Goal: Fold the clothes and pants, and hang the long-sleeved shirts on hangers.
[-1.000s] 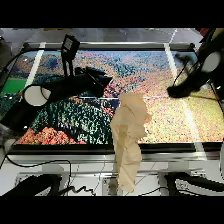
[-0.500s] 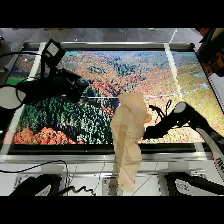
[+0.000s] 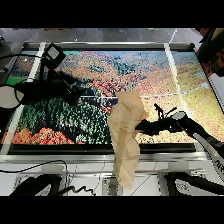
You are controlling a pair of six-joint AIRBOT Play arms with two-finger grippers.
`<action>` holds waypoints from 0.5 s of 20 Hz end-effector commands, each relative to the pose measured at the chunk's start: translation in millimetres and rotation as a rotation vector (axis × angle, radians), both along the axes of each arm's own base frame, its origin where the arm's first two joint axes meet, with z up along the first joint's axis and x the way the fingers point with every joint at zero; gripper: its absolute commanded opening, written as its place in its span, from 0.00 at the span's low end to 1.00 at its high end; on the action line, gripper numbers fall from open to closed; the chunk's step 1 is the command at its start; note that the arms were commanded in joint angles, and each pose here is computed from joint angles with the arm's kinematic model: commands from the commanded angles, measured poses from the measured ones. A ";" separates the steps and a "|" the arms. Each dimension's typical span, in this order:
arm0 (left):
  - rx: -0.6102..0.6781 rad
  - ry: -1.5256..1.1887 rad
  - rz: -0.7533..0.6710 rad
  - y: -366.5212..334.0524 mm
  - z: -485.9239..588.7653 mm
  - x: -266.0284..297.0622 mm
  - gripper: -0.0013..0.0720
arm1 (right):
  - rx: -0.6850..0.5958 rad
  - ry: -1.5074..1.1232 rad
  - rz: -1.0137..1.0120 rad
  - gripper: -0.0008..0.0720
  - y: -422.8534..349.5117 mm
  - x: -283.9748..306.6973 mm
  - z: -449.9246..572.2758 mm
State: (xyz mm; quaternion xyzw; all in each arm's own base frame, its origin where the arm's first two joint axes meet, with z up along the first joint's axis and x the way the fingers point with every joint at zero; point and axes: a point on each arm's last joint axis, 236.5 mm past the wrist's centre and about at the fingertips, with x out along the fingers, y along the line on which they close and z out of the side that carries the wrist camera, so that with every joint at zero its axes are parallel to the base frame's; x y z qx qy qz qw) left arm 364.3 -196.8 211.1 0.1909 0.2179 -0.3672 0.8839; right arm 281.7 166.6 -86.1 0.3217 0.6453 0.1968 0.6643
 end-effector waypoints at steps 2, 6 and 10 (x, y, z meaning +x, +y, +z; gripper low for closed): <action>0.005 0.014 0.000 -0.2 -5.4 2.0 0.73 | 0.100 -0.070 -0.041 0.62 15.4 17.4 18.1; 0.005 0.029 0.002 -1.1 -10.7 4.5 0.73 | 0.155 -0.066 -0.030 0.62 23.9 14.7 27.8; -0.010 0.050 0.017 -1.5 -13.3 5.7 0.73 | 0.247 -0.081 -0.066 0.62 35.1 23.1 46.0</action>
